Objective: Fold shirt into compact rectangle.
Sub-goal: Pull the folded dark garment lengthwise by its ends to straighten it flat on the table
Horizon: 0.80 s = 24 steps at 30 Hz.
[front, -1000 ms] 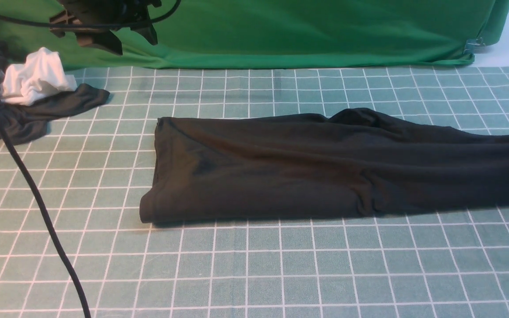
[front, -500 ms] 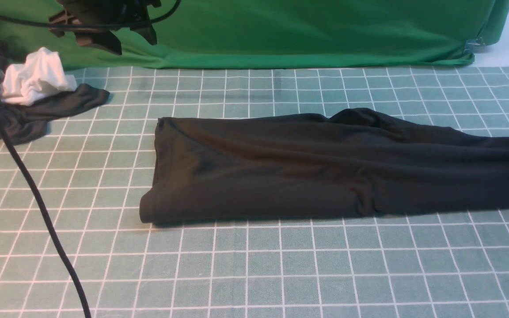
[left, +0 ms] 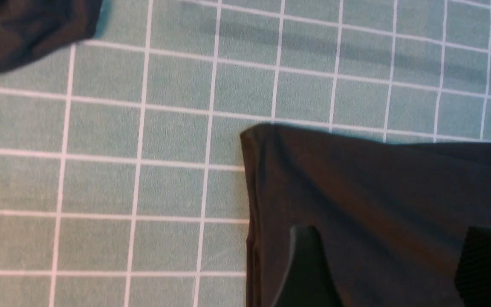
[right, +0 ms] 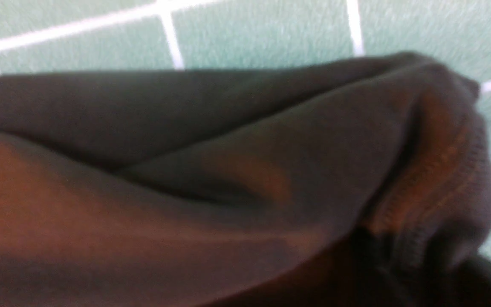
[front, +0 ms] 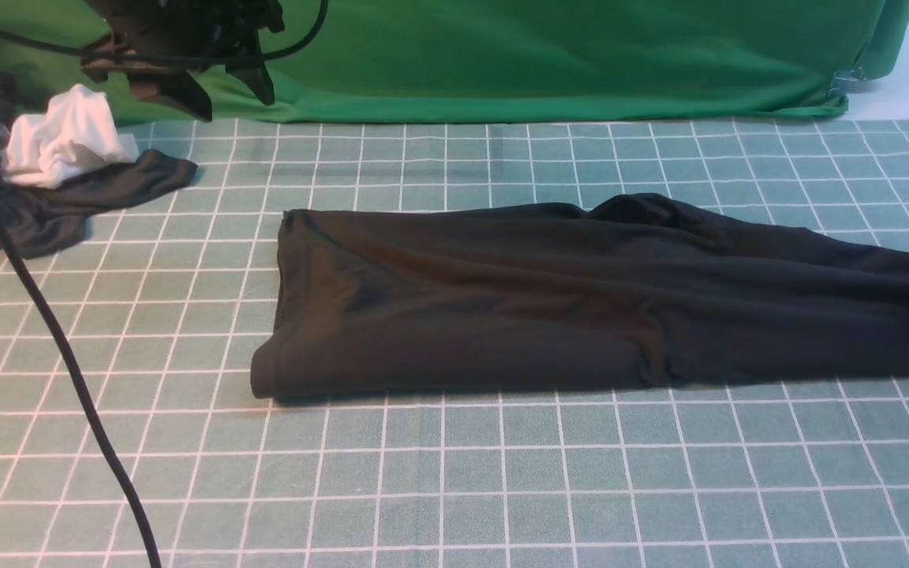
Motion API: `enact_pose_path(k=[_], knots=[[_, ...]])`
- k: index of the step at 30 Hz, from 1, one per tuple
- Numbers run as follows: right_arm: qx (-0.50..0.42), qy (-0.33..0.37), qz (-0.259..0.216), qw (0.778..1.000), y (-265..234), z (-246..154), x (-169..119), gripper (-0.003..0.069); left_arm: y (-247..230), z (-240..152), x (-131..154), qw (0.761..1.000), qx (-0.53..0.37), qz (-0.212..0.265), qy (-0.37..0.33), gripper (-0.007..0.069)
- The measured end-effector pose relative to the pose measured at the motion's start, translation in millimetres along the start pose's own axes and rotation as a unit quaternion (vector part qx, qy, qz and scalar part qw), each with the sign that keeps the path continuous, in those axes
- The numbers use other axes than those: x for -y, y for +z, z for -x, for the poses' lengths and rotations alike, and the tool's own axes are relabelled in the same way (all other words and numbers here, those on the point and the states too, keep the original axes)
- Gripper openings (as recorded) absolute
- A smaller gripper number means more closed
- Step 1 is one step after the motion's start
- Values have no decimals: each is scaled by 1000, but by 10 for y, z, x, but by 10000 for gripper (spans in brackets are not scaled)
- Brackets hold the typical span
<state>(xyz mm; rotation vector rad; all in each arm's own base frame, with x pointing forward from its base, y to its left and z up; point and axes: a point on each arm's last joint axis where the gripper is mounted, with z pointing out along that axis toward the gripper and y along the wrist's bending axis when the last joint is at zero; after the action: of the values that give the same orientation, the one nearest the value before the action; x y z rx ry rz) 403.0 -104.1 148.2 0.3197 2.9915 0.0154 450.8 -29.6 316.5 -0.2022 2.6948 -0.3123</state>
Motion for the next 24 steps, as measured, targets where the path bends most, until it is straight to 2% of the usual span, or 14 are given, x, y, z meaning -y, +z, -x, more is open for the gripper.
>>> enact_pose_path(k=[3, 6, 10, 13, 16, 20, 24], knots=[[-4, -2, -5, 1000, -23, -15, 8, 49, -13, -22, 4, 1000, -6, -3, -1, 340], [-38, -6, -17, 999, -65, -86, 53, 42, -70, -163, 25, 999, -24, -22, -4, 245], [-41, 7, -26, 999, -166, -140, 185, 41, -137, -617, 65, 996, -78, -30, 11, 152], [-36, 10, -30, 999, -234, -156, 233, 41, -53, -1019, 96, 992, -122, -24, 17, 132], [-34, 11, -30, 999, -243, -156, 232, 41, 233, -1386, 94, 990, -137, -16, 15, 157], [-34, 12, -29, 999, -243, -156, 231, 41, 503, -1627, 45, 989, -146, -6, 8, 242], [-34, 12, -29, 999, -243, -155, 231, 41, 628, -1656, 12, 992, -124, -1, 6, 397]])
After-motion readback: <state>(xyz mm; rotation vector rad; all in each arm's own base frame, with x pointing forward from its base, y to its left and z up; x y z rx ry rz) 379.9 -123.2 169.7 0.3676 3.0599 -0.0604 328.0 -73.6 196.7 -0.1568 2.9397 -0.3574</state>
